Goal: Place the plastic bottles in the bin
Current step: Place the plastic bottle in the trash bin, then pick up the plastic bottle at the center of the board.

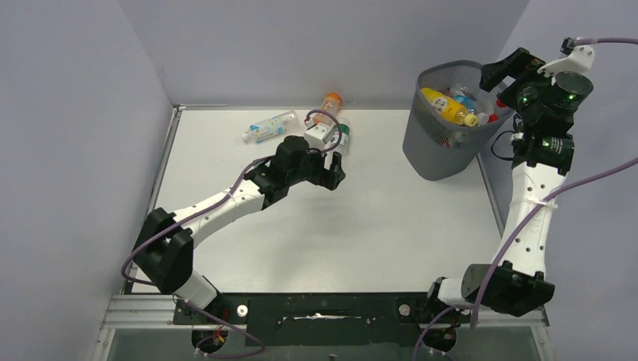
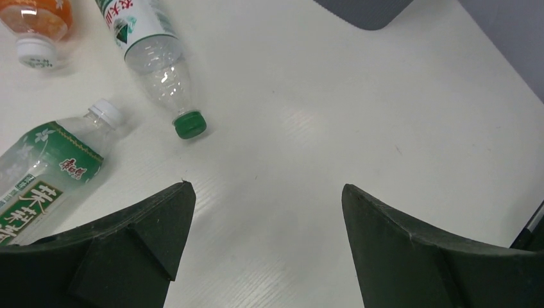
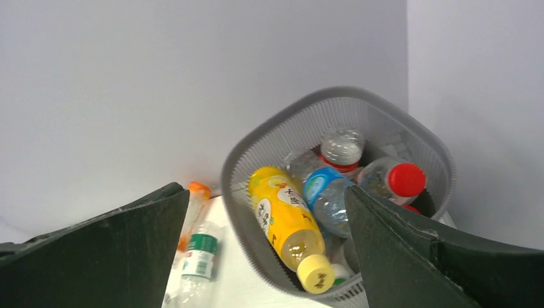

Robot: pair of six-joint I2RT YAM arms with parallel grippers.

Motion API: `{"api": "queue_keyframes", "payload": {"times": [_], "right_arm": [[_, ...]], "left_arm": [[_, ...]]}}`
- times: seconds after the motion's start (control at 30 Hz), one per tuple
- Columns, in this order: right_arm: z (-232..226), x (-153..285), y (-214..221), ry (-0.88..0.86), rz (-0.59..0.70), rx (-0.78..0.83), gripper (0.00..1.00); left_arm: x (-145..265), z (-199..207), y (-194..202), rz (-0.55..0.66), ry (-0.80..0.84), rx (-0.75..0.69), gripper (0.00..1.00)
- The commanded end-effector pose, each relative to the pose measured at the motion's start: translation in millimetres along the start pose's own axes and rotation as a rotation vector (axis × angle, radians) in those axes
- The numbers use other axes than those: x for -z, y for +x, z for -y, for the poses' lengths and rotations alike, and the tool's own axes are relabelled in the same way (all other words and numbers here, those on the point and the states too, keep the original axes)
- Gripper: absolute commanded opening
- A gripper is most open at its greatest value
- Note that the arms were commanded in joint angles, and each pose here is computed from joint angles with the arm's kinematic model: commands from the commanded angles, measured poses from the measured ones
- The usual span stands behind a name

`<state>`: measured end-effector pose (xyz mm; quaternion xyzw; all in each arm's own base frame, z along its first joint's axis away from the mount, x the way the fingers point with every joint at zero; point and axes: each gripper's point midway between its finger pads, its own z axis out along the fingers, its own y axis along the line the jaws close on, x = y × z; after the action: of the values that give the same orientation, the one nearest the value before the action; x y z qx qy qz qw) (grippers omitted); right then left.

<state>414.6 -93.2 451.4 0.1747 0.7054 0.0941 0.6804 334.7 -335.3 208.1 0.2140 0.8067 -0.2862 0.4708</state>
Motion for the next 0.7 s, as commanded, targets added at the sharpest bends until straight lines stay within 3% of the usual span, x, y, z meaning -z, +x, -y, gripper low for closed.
{"api": "queue_keyframes", "payload": {"times": [0.0,0.37,0.67], "right_arm": [[-33.3,28.5,2.4,-0.130,-0.029,-0.014,0.97],[-58.1,57.2,57.9,-0.286,-0.175,-0.111,0.95],[-76.5,74.7,74.4,-0.339,-0.227,-0.094,0.94]], "left_arm": [[-12.5,-6.6,-26.1,0.071,-0.022,0.022,0.86],[-63.6,-31.6,-1.8,0.012,-0.089,0.025,0.84],[-110.6,-61.9,20.7,0.004,-0.219,-0.033,0.62]]}}
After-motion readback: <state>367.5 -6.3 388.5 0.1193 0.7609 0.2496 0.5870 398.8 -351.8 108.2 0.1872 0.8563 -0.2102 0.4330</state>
